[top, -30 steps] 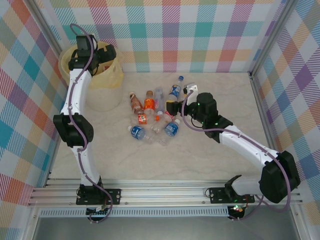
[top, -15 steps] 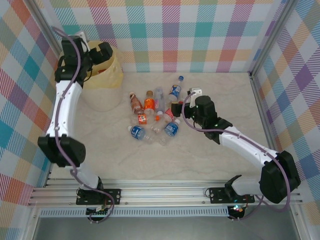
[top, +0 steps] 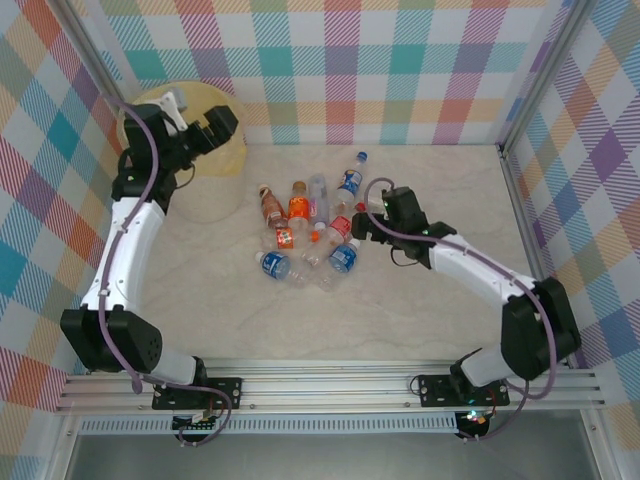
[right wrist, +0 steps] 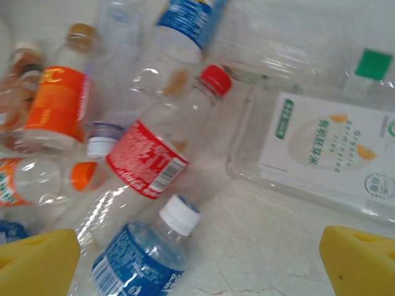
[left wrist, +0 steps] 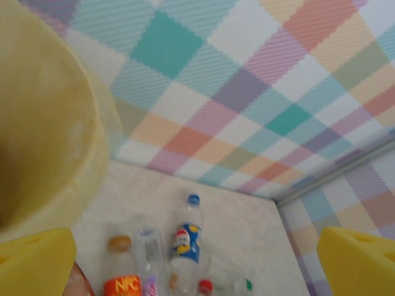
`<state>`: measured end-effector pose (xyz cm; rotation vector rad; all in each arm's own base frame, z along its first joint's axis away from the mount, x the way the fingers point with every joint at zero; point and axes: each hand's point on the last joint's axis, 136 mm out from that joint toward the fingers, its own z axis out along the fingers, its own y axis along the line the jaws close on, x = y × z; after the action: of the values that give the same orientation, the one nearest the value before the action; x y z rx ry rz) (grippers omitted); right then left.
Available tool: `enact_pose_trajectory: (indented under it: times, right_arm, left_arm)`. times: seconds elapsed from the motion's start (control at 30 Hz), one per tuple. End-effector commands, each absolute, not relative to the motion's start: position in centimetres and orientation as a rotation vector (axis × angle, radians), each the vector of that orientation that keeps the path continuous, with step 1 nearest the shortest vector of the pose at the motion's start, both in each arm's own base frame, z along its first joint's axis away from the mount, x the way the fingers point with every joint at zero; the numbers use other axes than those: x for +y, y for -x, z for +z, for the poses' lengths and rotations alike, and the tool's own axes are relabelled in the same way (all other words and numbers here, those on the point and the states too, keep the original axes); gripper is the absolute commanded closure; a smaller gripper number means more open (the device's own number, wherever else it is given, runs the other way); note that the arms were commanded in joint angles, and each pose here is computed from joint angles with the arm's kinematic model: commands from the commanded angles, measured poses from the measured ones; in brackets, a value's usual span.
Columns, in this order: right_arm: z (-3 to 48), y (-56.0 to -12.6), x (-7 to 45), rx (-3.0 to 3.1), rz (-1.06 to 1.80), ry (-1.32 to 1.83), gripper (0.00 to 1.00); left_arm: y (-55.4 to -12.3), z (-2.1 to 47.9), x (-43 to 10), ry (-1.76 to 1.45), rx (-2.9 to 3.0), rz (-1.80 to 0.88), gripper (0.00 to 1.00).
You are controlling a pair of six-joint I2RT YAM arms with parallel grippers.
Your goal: Put the plastic bottles in the bin
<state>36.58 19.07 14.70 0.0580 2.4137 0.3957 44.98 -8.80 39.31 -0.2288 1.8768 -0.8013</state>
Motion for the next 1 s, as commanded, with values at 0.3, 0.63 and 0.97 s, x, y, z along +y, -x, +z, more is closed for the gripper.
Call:
enact_pose_trajectory:
  times: [0.3,0.63,0.97]
  right_arm:
    - [8.8,-31.9,24.0,2.716,0.738,-0.426,0.05]
    - [5.3,-31.5,25.0,2.751,0.624,-0.551,0.14]
    - [4.3,-32.4,26.2,2.755,0.607,-0.562,0.15]
  left_arm:
    - [-36.6,34.9,-13.7,0.223,1.972,-0.900,0.00]
    - [-35.6,28.1,-14.2,0.307,2.134,-0.911,0.00]
    - [-35.2,25.2,-14.9,0.289,2.200,-0.871,0.00]
